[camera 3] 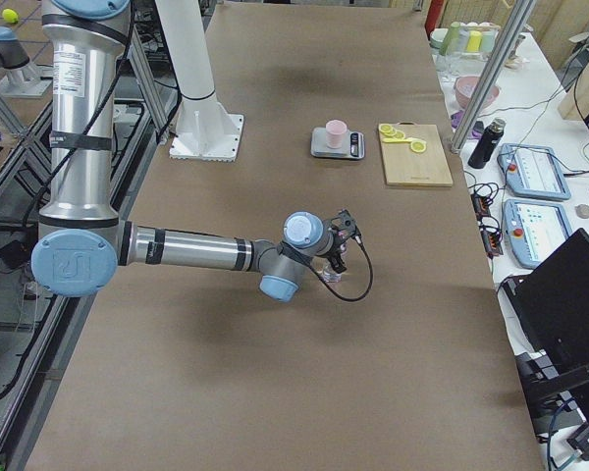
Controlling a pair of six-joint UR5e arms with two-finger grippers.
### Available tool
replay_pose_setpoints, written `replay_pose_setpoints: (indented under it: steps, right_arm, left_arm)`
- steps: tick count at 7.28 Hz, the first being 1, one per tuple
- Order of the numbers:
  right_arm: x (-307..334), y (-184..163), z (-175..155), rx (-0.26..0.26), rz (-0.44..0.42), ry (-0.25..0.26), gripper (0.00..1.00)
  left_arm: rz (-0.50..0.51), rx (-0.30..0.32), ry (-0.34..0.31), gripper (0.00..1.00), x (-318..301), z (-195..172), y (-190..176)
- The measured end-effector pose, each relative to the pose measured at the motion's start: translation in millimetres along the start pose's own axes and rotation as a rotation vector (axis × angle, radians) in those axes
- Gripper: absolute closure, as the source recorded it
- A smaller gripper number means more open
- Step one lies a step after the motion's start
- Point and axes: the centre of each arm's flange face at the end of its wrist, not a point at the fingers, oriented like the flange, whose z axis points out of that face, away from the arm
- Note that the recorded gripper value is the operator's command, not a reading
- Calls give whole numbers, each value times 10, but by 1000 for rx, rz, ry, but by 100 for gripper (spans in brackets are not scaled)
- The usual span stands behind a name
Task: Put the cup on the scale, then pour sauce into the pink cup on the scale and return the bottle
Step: 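Lower the glass sauce bottle onto the table with the right gripper, then open the right gripper and lift it off the bottle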
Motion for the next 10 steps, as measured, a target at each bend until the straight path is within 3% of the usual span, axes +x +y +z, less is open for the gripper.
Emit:
replay_pose_setpoints:
  steps: [3, 10]
  right_arm:
    - [27, 107, -17, -25, 11, -19, 0]
    - [136, 156, -131, -23, 24, -13, 0]
  left_arm:
    - [2, 1, 0, 2, 9, -5, 1]
    - [0, 4, 0, 2, 17, -20, 2]
